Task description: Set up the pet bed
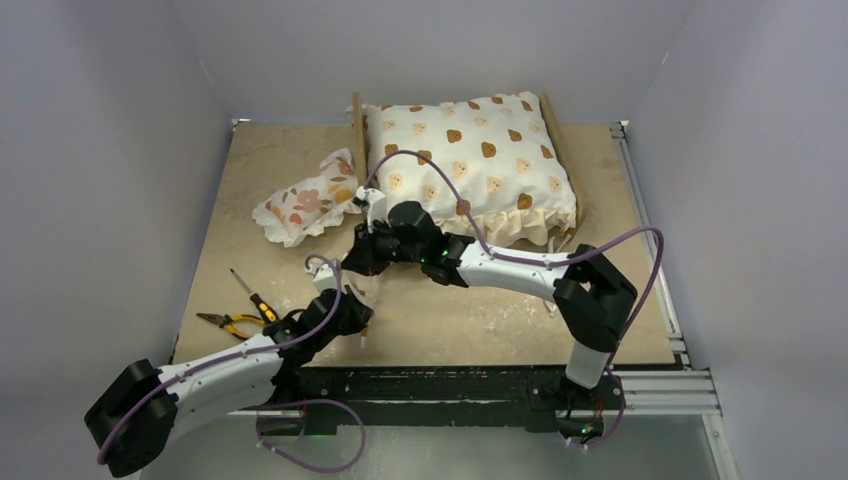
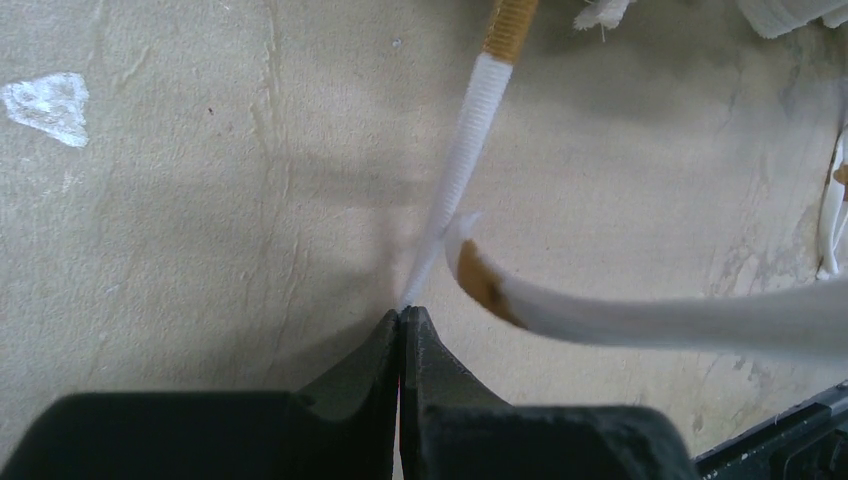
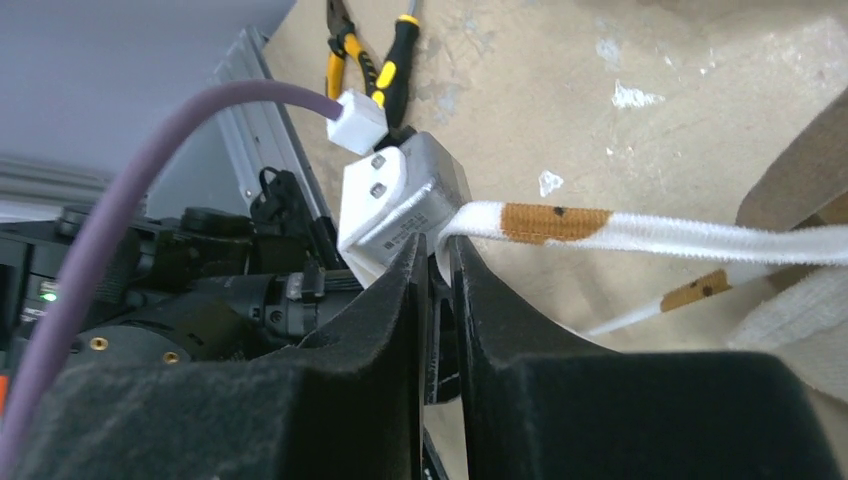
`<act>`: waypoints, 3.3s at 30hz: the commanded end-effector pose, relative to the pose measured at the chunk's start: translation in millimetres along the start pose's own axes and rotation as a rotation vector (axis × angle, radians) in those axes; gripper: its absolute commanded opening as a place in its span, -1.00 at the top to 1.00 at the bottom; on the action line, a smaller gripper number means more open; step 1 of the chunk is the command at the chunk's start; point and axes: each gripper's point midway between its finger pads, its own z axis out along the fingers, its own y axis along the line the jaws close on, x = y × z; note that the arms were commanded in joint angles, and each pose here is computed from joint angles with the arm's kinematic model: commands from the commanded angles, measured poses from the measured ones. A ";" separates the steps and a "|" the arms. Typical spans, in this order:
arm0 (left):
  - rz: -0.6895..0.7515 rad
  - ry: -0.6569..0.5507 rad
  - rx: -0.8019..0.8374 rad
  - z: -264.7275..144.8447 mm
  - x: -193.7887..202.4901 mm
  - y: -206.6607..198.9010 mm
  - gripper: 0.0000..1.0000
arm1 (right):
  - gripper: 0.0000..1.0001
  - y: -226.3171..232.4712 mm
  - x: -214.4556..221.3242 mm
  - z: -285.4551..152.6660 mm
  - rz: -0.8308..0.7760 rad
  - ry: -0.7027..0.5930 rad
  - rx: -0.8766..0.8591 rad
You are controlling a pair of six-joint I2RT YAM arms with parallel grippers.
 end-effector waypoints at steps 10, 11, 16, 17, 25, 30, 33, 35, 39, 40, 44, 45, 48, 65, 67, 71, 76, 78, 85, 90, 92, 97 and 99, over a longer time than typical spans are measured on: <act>-0.034 0.010 0.024 -1.1 8.3 2.3 1.00 | 0.75 51.5 -93.9 -41.7 0.061 -0.383 -0.127; -0.034 0.011 0.026 -1.3 8.4 2.0 1.00 | 0.74 50.8 -87.5 -38.6 0.063 -0.361 -0.134; -0.036 -0.001 0.016 -2.5 6.4 4.7 1.00 | 0.68 23.6 -30.5 -26.0 0.069 -0.227 -0.091; -0.037 -0.001 0.011 -2.6 6.5 6.0 1.00 | 0.65 15.8 -18.4 -26.8 0.064 -0.201 -0.067; -0.021 -0.005 -0.031 -3.3 4.8 12.7 1.00 | 0.33 -46.1 12.3 -51.8 -0.111 -0.153 0.224; 0.064 -0.074 -0.122 -8.5 -24.0 12.4 1.00 | 0.17 -63.8 21.0 -59.7 -0.192 -0.156 0.287; 0.129 -0.142 -0.164 -14.6 -53.2 2.0 1.00 | 0.15 -68.0 18.5 -59.2 -0.190 -0.170 0.309; 0.175 -0.175 -0.198 -17.4 -68.7 -2.3 1.00 | 0.14 -65.5 12.9 -57.1 -0.172 -0.189 0.305; 0.256 -0.229 -0.270 -17.6 -91.6 -5.5 1.00 | 0.12 -61.1 2.6 -51.3 -0.123 -0.238 0.290; 0.281 -0.251 -0.298 -16.4 -97.7 -3.9 1.00 | 0.12 -59.4 -0.5 -49.6 -0.107 -0.256 0.281; 0.364 -0.335 -0.380 -11.4 -118.7 -0.6 1.00 | 0.12 -56.9 -0.9 -42.7 -0.077 -0.271 0.256; 0.383 -0.355 -0.405 -10.6 -123.8 0.4 1.00 | 0.12 -56.6 0.2 -41.4 -0.073 -0.270 0.251; 0.421 -0.405 -0.450 -6.7 -136.6 -1.9 1.00 | 0.13 -57.5 1.9 -39.9 -0.053 -0.278 0.248; 0.247 -0.441 -0.628 19.8 -110.5 57.8 0.43 | 0.13 -68.5 29.2 -45.6 -0.028 -0.252 0.256; 0.212 -0.453 -0.635 17.3 -114.2 63.8 0.37 | 0.13 -69.1 31.6 -46.3 -0.026 -0.249 0.256; 0.131 -0.464 -0.618 15.7 -123.4 71.9 0.26 | 0.13 -69.1 33.8 -46.9 -0.028 -0.243 0.253; 0.124 -0.406 -0.506 14.4 -126.1 53.7 0.01 | 0.13 -63.7 35.9 -46.7 -0.051 -0.230 0.225; 0.126 -0.372 -0.458 10.9 -123.2 45.3 -0.12 | 0.13 -58.3 39.5 -44.8 -0.077 -0.219 0.201; 0.095 -0.426 -0.462 -23.6 -145.4 46.5 -0.56 | 0.01 -21.2 62.3 -10.0 -0.316 -0.137 0.073; 0.045 -0.469 -0.513 -33.4 -148.7 60.1 -0.68 | -0.19 -16.9 71.6 13.5 -0.567 -0.085 -0.003; 0.016 -0.471 -0.540 -31.9 -143.5 70.6 -0.73 | -0.26 -21.7 74.0 23.1 -0.654 -0.045 -0.005; -0.012 -0.453 -0.561 -26.3 -139.9 86.3 -0.74 | -0.30 -26.9 78.3 41.8 -0.787 0.013 -0.030; -0.032 -0.456 -0.578 -27.5 -140.0 95.5 -0.74 | -0.30 -26.2 78.9 48.0 -0.817 0.033 -0.051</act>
